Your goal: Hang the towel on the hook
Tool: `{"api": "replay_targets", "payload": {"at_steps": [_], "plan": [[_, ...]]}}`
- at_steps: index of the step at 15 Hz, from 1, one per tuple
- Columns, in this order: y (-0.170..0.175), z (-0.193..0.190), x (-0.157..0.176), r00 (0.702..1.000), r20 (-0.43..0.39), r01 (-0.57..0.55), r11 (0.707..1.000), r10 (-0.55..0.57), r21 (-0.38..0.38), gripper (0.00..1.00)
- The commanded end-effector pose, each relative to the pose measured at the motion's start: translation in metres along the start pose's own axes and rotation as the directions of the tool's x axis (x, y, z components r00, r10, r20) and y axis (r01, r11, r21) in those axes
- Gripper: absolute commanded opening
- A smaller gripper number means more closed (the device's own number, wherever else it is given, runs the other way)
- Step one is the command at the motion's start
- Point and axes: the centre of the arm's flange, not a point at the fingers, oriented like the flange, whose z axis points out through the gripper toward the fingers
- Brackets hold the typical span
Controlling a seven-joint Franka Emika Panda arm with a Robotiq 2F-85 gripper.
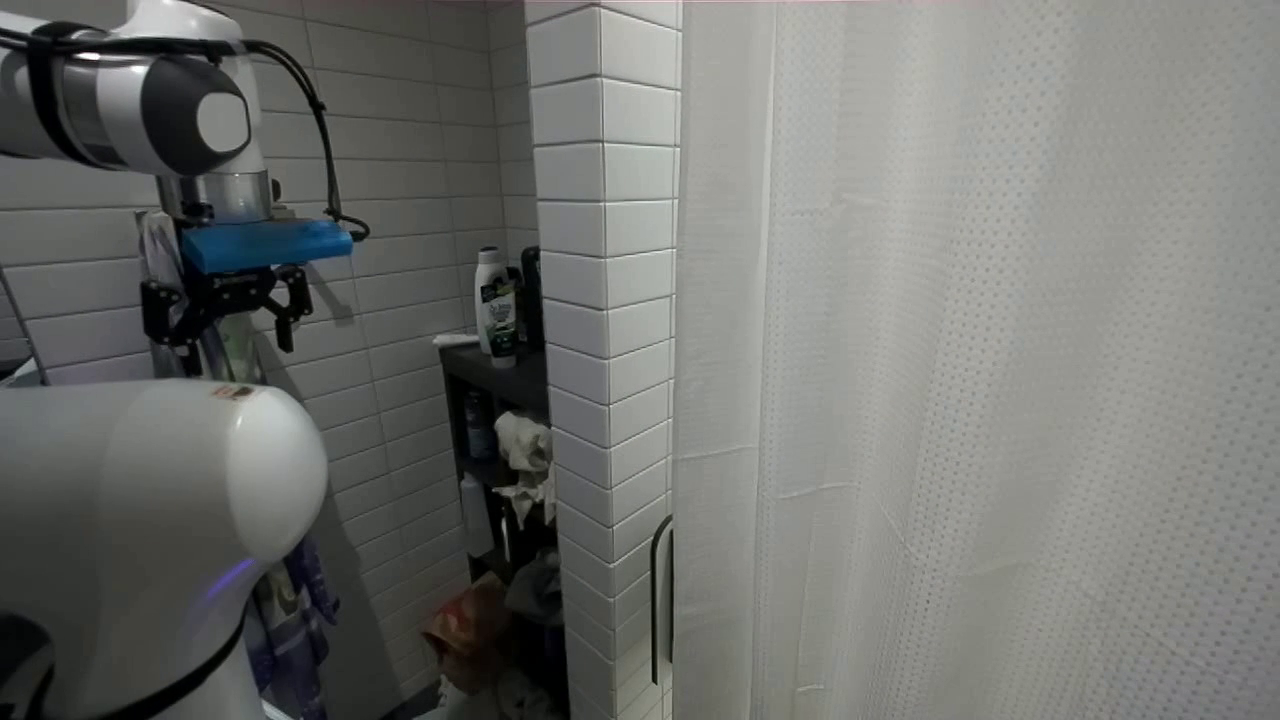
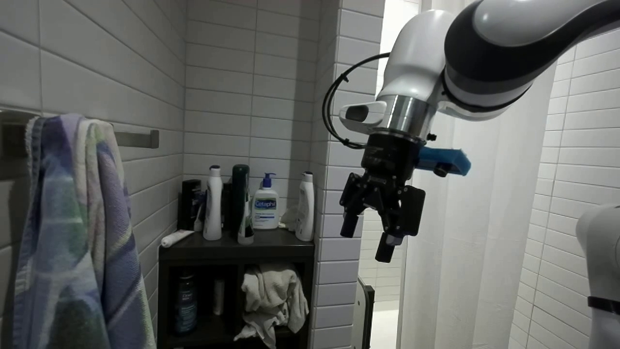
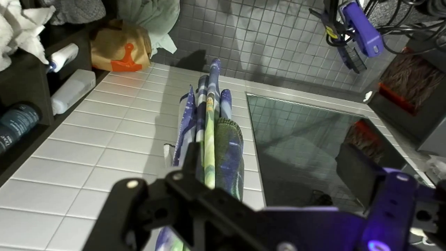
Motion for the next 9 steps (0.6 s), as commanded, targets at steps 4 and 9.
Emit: {"api": "replay_targets", "payload": {"at_steps": [4, 9], "plan": [[0.0015, 0.0045, 0.0009, 1.0, 0.006, 0.022, 1.0, -0.022, 0.013, 1.0], [0.0021, 0.0048, 0.0009, 1.0, 0.006, 0.025, 1.0, -0.025, 0.015, 1.0]]}}
